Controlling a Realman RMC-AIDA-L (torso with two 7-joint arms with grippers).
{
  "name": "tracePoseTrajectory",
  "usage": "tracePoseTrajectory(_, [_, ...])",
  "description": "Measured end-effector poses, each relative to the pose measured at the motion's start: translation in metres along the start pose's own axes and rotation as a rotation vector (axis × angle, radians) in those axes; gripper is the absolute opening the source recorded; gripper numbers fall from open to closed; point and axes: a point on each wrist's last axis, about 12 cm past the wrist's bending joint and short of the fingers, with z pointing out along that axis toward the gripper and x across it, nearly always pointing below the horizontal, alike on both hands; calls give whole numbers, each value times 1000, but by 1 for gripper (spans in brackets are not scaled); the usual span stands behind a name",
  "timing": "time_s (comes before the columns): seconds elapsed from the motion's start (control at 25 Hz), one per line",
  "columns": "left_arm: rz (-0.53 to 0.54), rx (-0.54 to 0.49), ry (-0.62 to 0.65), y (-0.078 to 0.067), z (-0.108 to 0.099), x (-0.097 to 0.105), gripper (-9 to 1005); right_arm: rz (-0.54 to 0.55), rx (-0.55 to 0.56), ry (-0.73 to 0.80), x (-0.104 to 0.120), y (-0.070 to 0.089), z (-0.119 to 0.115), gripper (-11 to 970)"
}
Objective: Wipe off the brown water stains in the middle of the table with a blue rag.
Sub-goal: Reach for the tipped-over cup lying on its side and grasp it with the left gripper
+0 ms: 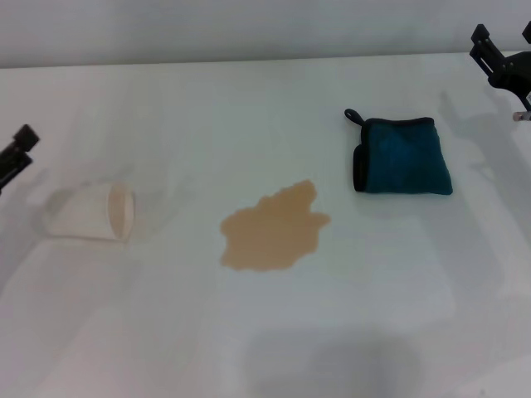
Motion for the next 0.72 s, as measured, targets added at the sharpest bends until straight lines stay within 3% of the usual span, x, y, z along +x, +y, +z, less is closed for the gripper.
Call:
tracePoseTrajectory(0.36, [336, 231, 300, 20, -5, -48, 888, -4, 8, 14, 2, -2, -1, 857])
tracePoseTrajectory(0.52, [449, 238, 418, 32, -3, -73, 888, -8, 23, 45, 5, -4, -1, 857])
tracePoseTrajectory(0.72, [597, 257, 499, 37, 8, -95, 887, -10, 37, 76, 8, -6, -1, 857])
